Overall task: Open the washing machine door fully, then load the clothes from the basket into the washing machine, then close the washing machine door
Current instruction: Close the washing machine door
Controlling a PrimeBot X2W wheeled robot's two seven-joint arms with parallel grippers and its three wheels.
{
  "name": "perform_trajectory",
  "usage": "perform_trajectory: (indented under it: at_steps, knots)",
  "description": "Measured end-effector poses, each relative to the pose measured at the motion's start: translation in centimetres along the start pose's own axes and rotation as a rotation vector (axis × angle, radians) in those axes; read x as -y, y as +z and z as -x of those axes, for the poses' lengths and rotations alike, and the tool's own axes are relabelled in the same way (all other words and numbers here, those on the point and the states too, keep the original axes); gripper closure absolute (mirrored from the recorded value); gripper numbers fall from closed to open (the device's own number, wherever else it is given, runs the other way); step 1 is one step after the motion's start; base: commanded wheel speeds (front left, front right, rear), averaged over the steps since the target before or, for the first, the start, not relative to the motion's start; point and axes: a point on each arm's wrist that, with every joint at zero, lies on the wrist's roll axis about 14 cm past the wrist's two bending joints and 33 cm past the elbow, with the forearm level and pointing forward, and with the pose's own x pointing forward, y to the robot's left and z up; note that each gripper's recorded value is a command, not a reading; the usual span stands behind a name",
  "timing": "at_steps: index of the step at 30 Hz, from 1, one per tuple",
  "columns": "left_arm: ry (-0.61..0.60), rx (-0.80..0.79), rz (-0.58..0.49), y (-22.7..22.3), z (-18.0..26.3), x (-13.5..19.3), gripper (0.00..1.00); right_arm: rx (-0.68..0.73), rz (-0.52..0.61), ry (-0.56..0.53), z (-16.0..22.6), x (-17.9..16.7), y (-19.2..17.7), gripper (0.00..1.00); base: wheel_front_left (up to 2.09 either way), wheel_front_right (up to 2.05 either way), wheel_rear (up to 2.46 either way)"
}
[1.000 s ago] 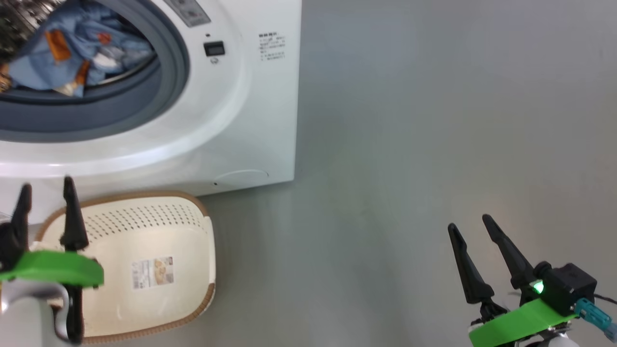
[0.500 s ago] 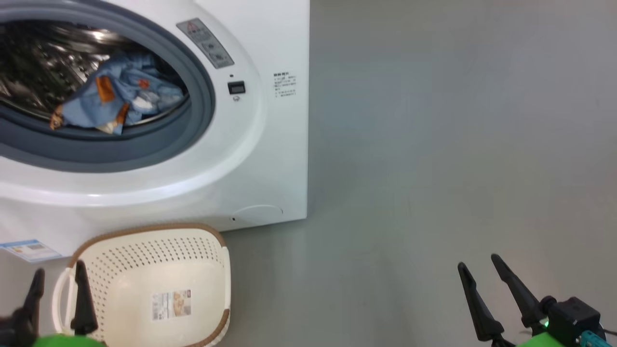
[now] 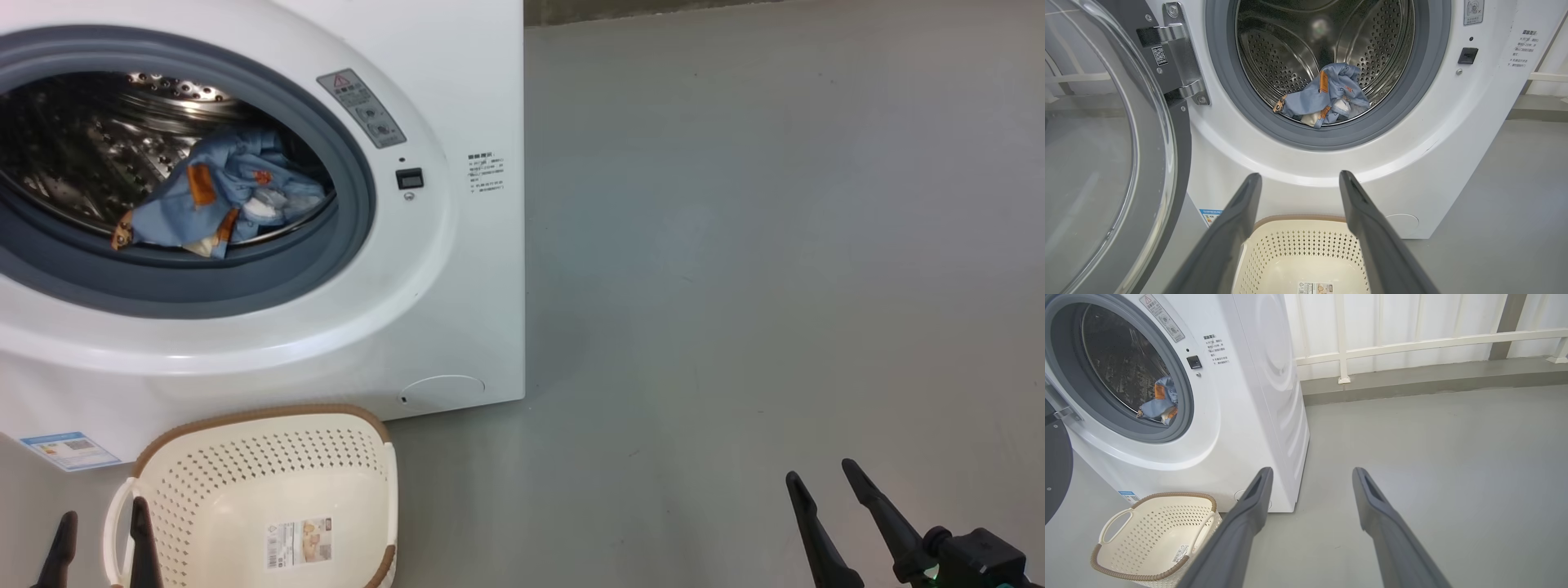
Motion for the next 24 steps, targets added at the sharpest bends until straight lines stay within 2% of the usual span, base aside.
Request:
perform_trajectory:
  at_steps: [14,24]
  knots:
    - [0.002,-0.002,0.011,-0.14,0.33,0.18,0.0,-0.004,0.0,0.005,-0.13,-0.12,-0.1,0.0,-0.1,0.1,0.0]
    - [0.014,0.009,0.022,0.1,0.43,0.09,0.0,-0.009,-0.001,0.016,-0.49,-0.4,-0.26,0.0,-1.18,1.18,0.0]
